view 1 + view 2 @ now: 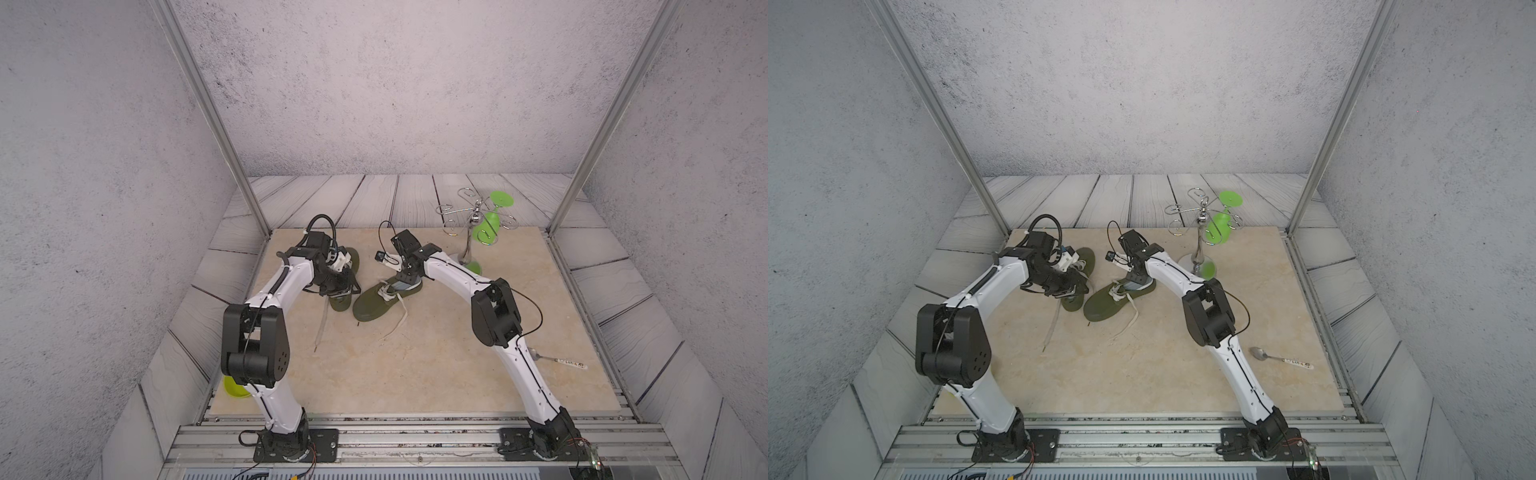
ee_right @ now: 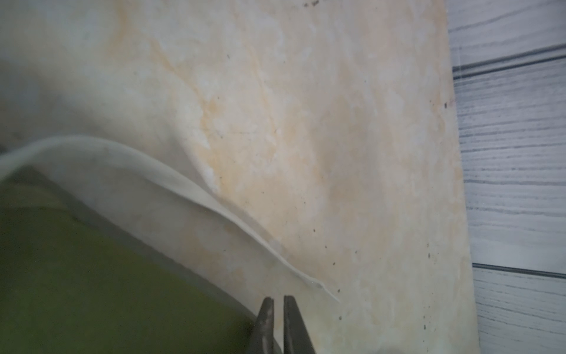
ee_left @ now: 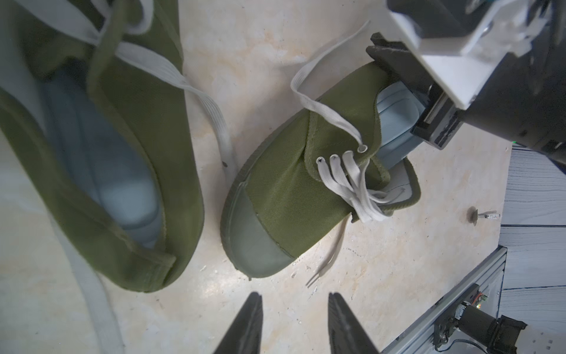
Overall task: Insert the insole into the shoe
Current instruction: Adjust the shoe at the center of the board.
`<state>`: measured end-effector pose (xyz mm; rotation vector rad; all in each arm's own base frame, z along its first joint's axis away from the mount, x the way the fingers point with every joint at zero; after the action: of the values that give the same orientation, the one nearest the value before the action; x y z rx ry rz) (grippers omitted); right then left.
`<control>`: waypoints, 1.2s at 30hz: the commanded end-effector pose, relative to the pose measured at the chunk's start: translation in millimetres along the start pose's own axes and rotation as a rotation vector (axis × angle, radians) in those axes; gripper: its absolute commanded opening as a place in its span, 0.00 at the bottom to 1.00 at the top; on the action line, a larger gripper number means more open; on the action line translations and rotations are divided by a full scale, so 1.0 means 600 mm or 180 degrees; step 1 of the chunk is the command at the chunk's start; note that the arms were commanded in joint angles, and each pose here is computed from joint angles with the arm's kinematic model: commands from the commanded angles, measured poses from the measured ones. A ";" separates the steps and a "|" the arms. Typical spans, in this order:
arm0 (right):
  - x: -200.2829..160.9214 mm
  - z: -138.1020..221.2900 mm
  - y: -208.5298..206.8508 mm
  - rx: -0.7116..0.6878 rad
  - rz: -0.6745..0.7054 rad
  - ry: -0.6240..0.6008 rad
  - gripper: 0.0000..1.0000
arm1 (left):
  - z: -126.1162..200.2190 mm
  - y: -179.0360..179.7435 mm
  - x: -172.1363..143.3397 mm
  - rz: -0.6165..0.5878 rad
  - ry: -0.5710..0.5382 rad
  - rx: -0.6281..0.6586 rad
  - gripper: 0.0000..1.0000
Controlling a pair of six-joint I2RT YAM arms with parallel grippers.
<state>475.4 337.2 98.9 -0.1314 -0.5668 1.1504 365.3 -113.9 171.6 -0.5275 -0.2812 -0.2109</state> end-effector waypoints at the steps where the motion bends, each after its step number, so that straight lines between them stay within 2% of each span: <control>1: -0.037 0.002 0.036 0.0417 -0.0027 0.0307 0.10 | 0.009 -0.012 -0.001 -0.0039 -0.0067 -0.0082 0.39; 13: -0.075 0.108 0.067 0.0532 -0.0367 0.0551 0.02 | 0.022 -0.036 -0.009 -0.0136 -0.0056 -0.0057 0.39; 19: -0.090 0.177 0.081 0.0280 -0.0624 0.0453 0.02 | 0.020 -0.068 -0.033 -0.0324 0.0011 0.0026 0.39; 25: -0.097 0.243 0.077 -0.0082 -0.0996 0.0441 0.09 | 0.007 -0.116 -0.063 -0.0611 0.0131 0.0051 0.39; 29: -0.128 0.291 0.072 -0.0255 -0.1444 0.0508 0.12 | -0.017 -0.155 -0.081 -0.0765 0.0238 0.0039 0.39; 32: -0.156 0.327 0.085 -0.0201 -0.1724 0.0503 0.12 | -0.040 -0.180 -0.086 -0.0851 0.0298 0.0002 0.32; 36: -0.205 0.362 0.108 -0.0149 -0.2046 0.0436 0.12 | -0.067 -0.210 -0.084 -0.0934 0.0394 -0.0050 0.00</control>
<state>301.9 234.5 198.6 -0.0997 -0.4438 0.6245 286.4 -223.6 183.5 -0.4938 -0.2341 -0.5292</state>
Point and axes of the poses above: each gripper's point midway between its finger pads, its own z axis back along the fingers, its own y axis along the line the jaws close on, x = y × z, the point moved 5 cm from there along z, back along the fingers, and after that the axes turned 6 degrees about -z, right-handed, at the moved point
